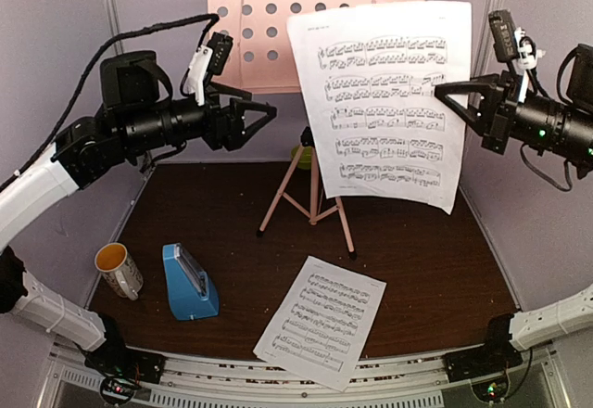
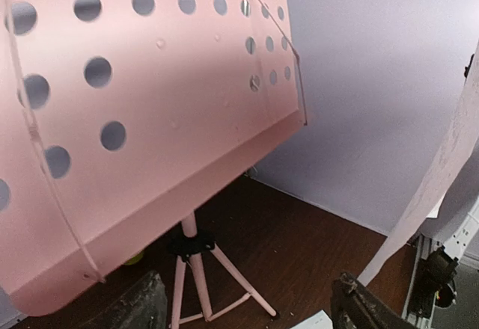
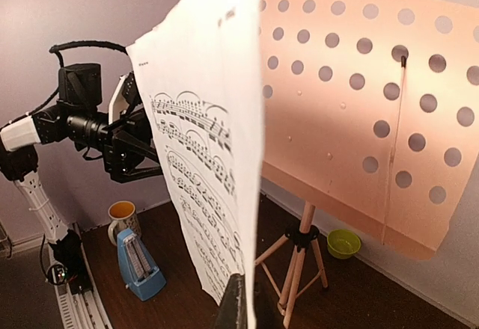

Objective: Set up the instrument practice props

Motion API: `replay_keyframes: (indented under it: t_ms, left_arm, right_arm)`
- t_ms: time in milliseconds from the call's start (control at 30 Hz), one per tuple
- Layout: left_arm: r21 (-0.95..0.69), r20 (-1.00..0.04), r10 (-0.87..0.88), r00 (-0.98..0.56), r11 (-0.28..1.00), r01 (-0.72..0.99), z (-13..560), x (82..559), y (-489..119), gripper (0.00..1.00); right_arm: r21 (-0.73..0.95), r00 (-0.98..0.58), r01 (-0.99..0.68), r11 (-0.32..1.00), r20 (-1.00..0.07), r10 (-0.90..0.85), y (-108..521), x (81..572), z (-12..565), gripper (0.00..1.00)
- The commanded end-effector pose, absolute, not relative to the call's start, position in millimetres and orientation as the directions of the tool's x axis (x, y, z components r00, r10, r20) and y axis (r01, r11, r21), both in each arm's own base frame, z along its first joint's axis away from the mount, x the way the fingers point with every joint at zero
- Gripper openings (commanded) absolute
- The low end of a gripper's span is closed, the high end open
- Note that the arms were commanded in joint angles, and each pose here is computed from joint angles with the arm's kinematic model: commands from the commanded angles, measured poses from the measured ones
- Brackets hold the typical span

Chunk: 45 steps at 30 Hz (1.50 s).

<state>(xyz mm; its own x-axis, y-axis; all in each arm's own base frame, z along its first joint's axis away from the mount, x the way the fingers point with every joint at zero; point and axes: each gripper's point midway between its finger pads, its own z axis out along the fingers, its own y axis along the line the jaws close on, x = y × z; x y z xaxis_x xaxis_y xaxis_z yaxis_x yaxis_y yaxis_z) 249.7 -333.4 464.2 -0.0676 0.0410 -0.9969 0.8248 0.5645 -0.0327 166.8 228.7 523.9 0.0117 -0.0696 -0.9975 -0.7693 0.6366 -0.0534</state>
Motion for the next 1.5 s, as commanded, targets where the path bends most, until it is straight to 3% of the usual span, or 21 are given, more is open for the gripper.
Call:
replay_keyframes:
  t_ms: [0, 167, 300, 633, 833, 1200, 1467]
  left_arm:
    - [-0.004, -1.000, 0.002, -0.007, 0.706, 0.708, 510, 265, -303, 0.77]
    - [-0.012, -0.998, -0.049, 0.048, 0.818, 0.575, 556, 275, -264, 0.80]
    - [-0.081, -0.996, -0.085, -0.015, 0.853, 0.516, 573, 298, -241, 0.79]
    - [-0.050, -0.994, -0.103, 0.047, 0.774, 0.631, 606, 309, -254, 0.74]
    - [-0.077, -0.992, -0.128, 0.021, 0.712, 0.698, 602, 316, -279, 0.72]
    - [-0.076, -0.994, -0.105, 0.004, 0.743, 0.665, 592, 338, -287, 0.67]
    - [-0.126, -0.991, -0.124, -0.047, 0.764, 0.632, 578, 355, -293, 0.63]
  right_arm:
    - [-0.057, 0.083, -0.728, 0.683, -0.997, 0.005, 235, 181, 569, 0.00]
    - [-0.074, 0.159, -0.712, 0.698, -0.985, 0.059, 249, 197, 607, 0.00]
    - [-0.047, 0.182, -0.709, 0.704, -0.976, 0.118, 256, 216, 630, 0.00]
    - [0.017, 0.257, -0.661, 0.750, -0.934, 0.248, 248, 259, 678, 0.00]
    - [0.028, 0.264, -0.672, 0.740, -0.924, 0.275, 259, 285, 680, 0.00]
    - [0.042, 0.262, -0.686, 0.726, -0.917, 0.301, 284, 310, 679, 0.00]
    - [0.052, 0.277, -0.617, 0.785, -0.920, 0.278, 278, 325, 675, 0.00]
